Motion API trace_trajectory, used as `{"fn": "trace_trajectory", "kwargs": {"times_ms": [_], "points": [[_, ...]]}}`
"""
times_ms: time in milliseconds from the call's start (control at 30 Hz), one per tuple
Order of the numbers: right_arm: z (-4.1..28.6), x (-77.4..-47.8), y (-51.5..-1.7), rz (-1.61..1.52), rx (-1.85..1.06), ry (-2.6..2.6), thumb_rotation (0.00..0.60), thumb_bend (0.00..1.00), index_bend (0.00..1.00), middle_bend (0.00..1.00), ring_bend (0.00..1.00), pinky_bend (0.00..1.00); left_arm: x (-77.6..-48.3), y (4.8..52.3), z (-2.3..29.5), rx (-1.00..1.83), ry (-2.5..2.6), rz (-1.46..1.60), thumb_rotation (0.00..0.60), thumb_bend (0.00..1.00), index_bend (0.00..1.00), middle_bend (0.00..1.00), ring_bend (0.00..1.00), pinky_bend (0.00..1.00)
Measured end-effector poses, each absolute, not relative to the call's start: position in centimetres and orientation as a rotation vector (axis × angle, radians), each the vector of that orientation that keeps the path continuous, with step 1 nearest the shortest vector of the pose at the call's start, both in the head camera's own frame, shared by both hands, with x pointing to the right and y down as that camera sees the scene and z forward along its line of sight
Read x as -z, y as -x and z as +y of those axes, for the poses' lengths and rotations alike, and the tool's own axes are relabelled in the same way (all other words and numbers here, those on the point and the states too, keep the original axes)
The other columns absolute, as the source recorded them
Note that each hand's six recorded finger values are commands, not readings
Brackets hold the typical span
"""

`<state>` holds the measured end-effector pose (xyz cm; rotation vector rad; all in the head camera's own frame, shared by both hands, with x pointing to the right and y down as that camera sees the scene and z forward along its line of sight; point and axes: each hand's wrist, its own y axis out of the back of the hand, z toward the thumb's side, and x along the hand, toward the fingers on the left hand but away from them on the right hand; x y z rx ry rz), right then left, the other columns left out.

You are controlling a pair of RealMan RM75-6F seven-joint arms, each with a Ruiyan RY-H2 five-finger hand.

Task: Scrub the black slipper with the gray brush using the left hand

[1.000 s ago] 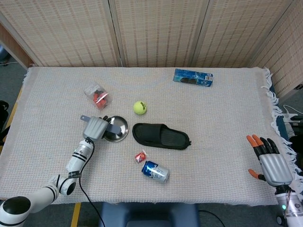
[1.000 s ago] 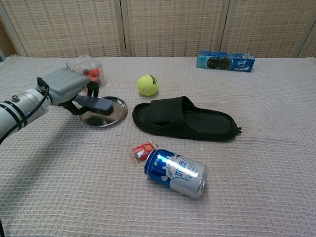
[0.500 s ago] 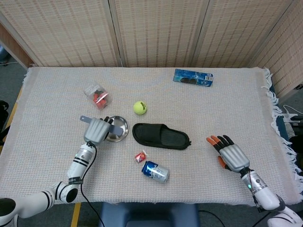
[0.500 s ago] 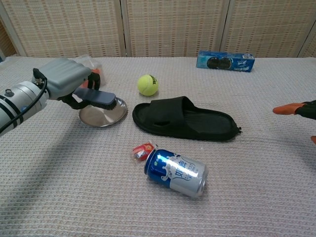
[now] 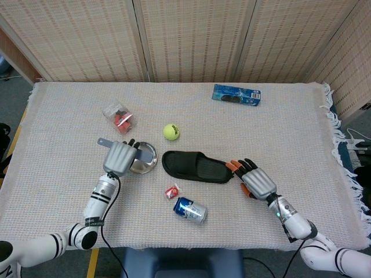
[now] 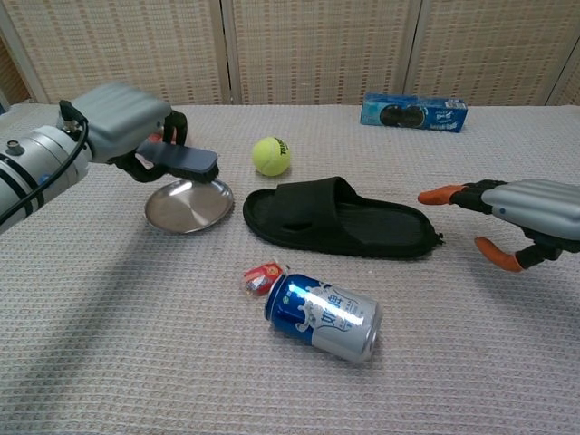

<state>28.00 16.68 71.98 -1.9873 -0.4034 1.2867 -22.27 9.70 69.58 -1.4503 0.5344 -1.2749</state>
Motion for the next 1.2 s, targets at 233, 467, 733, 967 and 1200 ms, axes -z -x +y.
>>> {"fn": "trace_trajectory", "kwargs": {"times_ms": [233, 467, 733, 967, 1200], "points": [[16.9, -74.3, -25.4, -0.274, -1.268, 1.99, 0.6, 0.75, 0.0, 0.0, 0.0, 0.0, -69.7, 21.5, 9.6, 1.267, 1.469, 0.524, 0.6, 0.39, 0.59, 0.66, 0.63, 1.0], [17.5, -75.5, -24.8, -0.198, -1.274, 1.98, 0.6, 0.75, 0.0, 0.0, 0.0, 0.0, -69.2, 19.5, 9.8, 1.216, 1.501, 0.528, 0.6, 0.41, 0.59, 0.66, 0.63, 1.0], [17.7, -75.7, -24.6, -0.171, -1.274, 1.983, 0.6, 0.75, 0.0, 0.0, 0.0, 0.0, -69.5, 17.2, 9.8, 1.177, 1.52, 0.524, 0.6, 0.42, 0.58, 0.66, 0.63, 1.0], [17.5, -75.6, -25.1, -0.178, -1.291, 1.994, 0.6, 0.76, 0.0, 0.0, 0.0, 0.0, -69.9, 15.6, 10.1, 1.165, 1.563, 0.557, 0.6, 0.43, 0.57, 0.64, 0.63, 1.0], [17.2, -75.6, -25.1, -0.203, -1.295, 2.019, 0.6, 0.76, 0.0, 0.0, 0.0, 0.0, -69.0, 14.0, 10.9, 1.118, 1.607, 0.622, 0.6, 0.43, 0.56, 0.64, 0.63, 1.0]]}}
